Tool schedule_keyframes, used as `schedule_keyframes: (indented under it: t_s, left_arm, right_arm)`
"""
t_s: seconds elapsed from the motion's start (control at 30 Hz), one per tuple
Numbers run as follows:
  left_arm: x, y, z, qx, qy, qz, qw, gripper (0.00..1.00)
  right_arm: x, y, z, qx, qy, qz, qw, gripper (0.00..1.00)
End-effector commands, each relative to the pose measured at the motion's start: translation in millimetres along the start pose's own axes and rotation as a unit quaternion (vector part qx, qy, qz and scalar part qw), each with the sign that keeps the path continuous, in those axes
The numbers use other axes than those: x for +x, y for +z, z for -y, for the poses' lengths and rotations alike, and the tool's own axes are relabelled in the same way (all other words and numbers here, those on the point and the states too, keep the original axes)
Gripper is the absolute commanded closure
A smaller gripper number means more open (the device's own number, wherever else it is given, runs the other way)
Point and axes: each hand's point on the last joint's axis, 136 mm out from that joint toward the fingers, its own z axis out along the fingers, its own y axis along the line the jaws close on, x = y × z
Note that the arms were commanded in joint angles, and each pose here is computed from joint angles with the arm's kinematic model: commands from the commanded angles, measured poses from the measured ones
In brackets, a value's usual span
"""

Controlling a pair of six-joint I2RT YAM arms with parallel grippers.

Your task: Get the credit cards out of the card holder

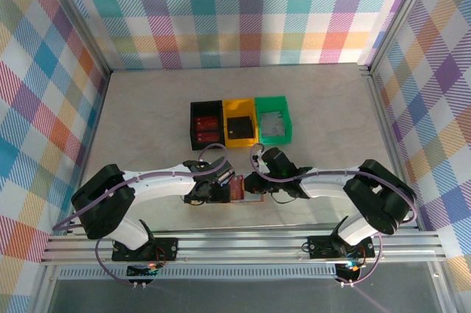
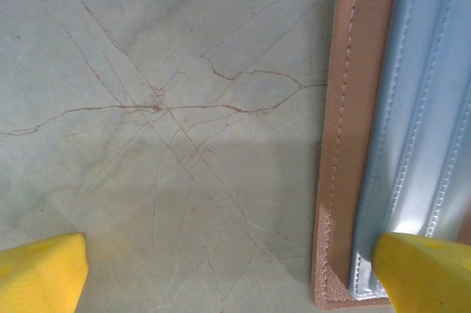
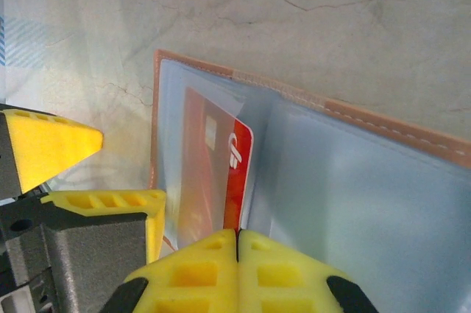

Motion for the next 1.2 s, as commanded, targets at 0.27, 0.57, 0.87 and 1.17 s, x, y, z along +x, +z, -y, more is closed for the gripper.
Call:
schedule_keyframes:
  t_s: [0.27, 0.57, 0.87, 1.17]
  left_arm:
    - [17.5, 24.5, 17.1, 0.027, 0.005, -0.034, 0.999, 0.00]
    - [15.4, 21.2, 19.4, 0.031, 0.006, -0.032, 0.999, 0.00]
    - [8.4, 13.6, 21.4, 0.032, 0.013, -0.023, 0.999, 0.00]
    - [-3.1, -4.4, 19.2, 0.045, 0.010, -0.008, 0.999, 0.00]
  right_arm:
    - [-4.0, -19.2, 10.7, 0.012, -0.005, 0.020, 1.000, 1.00]
    - [-9.8, -34.8, 17.4, 0.015, 0.001, 0.039, 0.999, 1.00]
    - [-7.9, -41.1, 13.7, 0.000, -0.005, 0.038, 0.999, 1.00]
    - [-7.7, -49.4, 9.9, -0.005, -0.017, 0.037, 0.999, 1.00]
